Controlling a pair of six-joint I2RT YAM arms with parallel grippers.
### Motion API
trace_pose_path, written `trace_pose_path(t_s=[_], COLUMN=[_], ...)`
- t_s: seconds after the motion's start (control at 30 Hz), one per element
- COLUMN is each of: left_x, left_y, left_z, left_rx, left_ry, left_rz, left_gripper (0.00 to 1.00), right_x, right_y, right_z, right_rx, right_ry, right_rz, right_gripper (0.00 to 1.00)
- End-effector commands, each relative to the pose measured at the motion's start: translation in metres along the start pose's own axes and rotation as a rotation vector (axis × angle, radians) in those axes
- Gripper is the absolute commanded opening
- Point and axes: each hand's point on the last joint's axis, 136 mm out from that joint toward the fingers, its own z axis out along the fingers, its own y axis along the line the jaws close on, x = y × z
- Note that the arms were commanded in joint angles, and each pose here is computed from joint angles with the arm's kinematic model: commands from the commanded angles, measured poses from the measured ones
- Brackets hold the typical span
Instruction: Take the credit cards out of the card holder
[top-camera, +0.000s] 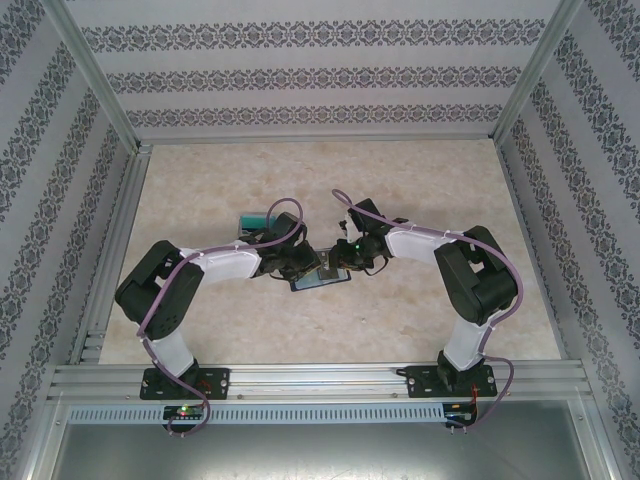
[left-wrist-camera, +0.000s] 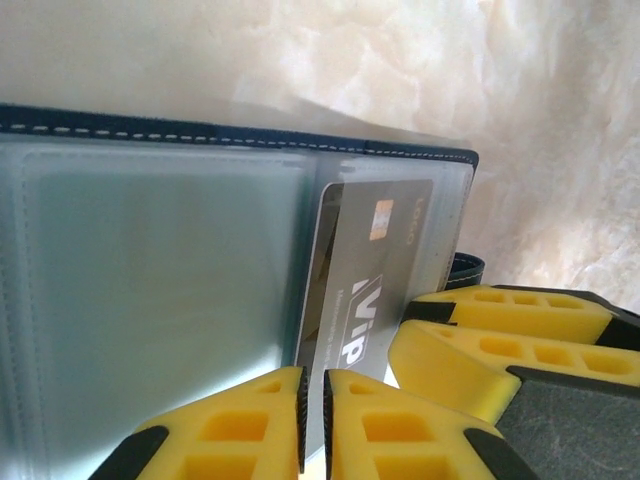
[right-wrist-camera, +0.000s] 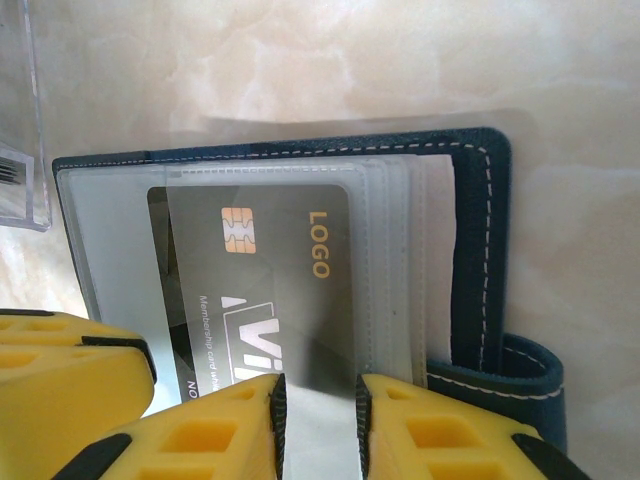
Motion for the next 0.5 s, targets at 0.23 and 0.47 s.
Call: trace_pose_path(t_s=[0.23, 0.47], left_x=[0.002, 0.003], left_y=[0.013, 0.016], left_z=[0.008, 0.011], left_rx=[-0.029, -0.034], left_ry=[0.019, 0.028], left_rz=[-0.011, -0.001], left_gripper=[0.17, 0.17], right_x=[0.006, 0.006], right_y=[-0.002, -0.001], right_z=[0.007, 0.007], right_rx=[0.014, 0.012], right_ry=[0.023, 0.023], right_rz=[0.005, 0.004], right_gripper=[0.28, 0.28])
